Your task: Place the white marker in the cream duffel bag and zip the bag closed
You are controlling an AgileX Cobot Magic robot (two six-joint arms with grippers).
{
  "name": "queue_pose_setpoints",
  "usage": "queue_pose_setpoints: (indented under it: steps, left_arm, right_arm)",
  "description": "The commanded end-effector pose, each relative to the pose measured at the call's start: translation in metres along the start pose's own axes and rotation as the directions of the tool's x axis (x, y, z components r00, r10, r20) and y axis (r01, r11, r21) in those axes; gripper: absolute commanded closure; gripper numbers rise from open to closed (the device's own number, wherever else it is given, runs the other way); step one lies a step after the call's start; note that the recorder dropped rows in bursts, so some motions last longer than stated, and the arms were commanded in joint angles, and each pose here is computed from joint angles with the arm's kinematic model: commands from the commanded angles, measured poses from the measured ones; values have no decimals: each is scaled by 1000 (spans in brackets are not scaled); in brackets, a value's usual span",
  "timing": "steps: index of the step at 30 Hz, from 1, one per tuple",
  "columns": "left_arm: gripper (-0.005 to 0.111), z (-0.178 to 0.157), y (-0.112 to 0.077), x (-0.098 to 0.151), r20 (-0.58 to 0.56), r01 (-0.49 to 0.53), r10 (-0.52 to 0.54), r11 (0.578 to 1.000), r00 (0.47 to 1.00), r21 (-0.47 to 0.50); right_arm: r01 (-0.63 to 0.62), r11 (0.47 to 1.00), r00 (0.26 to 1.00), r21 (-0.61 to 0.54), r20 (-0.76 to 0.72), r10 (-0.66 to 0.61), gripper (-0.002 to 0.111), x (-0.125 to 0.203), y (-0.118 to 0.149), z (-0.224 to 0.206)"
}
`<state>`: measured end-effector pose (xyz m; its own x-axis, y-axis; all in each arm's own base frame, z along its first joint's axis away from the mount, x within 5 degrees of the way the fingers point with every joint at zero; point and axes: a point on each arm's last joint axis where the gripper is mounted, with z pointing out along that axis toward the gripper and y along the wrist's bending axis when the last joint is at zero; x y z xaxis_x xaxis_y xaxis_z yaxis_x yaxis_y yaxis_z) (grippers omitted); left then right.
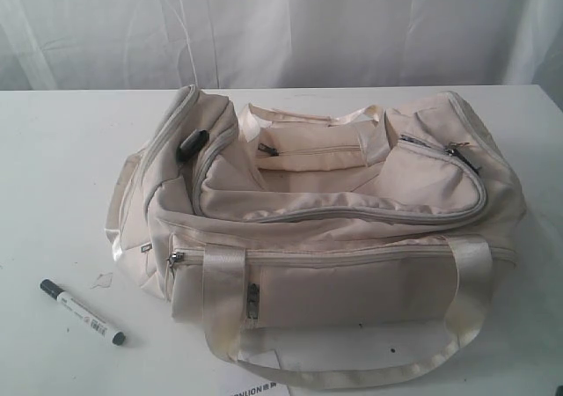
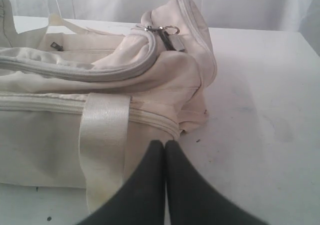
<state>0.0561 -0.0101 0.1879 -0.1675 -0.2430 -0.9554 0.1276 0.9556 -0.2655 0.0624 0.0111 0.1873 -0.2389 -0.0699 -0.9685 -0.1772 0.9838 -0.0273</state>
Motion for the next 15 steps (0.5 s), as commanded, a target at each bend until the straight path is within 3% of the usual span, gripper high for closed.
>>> queue_pose_setpoints:
  steps: [1,3,5,10,15]
  left_arm:
    - [107,0,0,1,0,11,-11,1000,1000,1]
    - [107,0,0,1,0,11,-11,1000,1000,1]
    - [107,0,0,1,0,11,-11,1000,1000,1]
    - [107,0,0,1,0,11,-11,1000,1000,1]
    - [107,0,0,1,0,11,-11,1000,1000,1]
  right_arm:
    - [-126,992,973,-11,194,125,108,-16,-1,-2]
    - [-355,931,876,-82,318,362,108,-28,-4,-5]
    - [-480,863,764,-158,408,500,108,-38,-7,-9]
    - [-478,847,629,-235,581,516,108,-55,-12,-20]
    - [-464,849,588,-252,630,508,108,-59,-13,-24]
